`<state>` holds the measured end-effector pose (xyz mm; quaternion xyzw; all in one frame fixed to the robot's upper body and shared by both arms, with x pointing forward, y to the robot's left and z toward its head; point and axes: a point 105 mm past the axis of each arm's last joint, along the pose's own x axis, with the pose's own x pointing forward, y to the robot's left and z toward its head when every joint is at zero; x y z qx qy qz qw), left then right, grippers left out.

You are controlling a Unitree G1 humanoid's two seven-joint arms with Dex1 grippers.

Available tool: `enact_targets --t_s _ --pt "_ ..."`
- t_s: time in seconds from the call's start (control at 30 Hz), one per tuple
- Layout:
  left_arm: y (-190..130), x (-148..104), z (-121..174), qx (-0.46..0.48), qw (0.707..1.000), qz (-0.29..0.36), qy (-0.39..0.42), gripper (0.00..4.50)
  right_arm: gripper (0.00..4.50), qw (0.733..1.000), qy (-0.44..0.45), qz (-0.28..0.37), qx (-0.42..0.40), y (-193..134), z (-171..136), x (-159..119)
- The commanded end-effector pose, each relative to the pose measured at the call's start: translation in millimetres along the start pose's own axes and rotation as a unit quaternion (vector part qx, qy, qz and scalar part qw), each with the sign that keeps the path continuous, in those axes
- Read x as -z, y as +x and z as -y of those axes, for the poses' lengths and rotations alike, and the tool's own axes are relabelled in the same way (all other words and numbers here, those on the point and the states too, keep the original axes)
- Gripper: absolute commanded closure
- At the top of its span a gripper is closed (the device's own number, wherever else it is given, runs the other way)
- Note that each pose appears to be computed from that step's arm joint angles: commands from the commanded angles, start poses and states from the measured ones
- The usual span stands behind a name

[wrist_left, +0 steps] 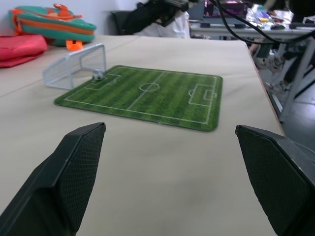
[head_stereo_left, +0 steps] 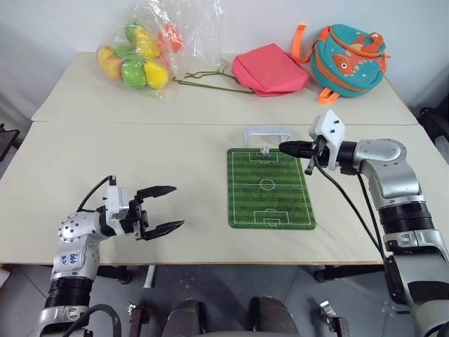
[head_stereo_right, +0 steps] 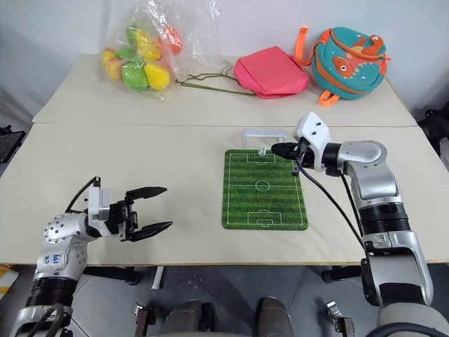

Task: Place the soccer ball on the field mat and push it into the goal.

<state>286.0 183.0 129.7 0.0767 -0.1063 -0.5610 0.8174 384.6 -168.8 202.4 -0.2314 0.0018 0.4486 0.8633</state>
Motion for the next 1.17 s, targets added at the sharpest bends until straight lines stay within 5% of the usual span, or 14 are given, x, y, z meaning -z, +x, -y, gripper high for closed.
enact_targets --t_s 0.03,0.17,0.27,0.63,1.17 --pt "-0.4 -10.2 -13.4 -0.037 0.999 0.023 0.014 0.0 4.48 1.0 -0.001 0.0 0.017 -20.4 7.3 -3.6" --pt "2.1 -17.3 -26.5 -0.074 0.996 0.049 0.015 0.0 4.48 0.998 0.026 -0.043 0.026 -48.8 10.5 21.7" --pt "2.4 -22.4 -32.0 -0.09 0.993 0.069 0.009 0.0 3.93 0.997 0.056 -0.044 0.035 -73.1 13.6 33.4" --pt "-21.5 -20.4 -42.4 -0.125 0.991 0.036 -0.03 0.0 0.14 0.993 0.104 -0.042 0.026 -152.1 3.1 67.1" --pt "-40.0 -23.6 -42.3 -0.178 0.983 0.011 -0.05 0.0 0.04 0.989 0.115 -0.017 0.088 -159.0 6.6 67.6"
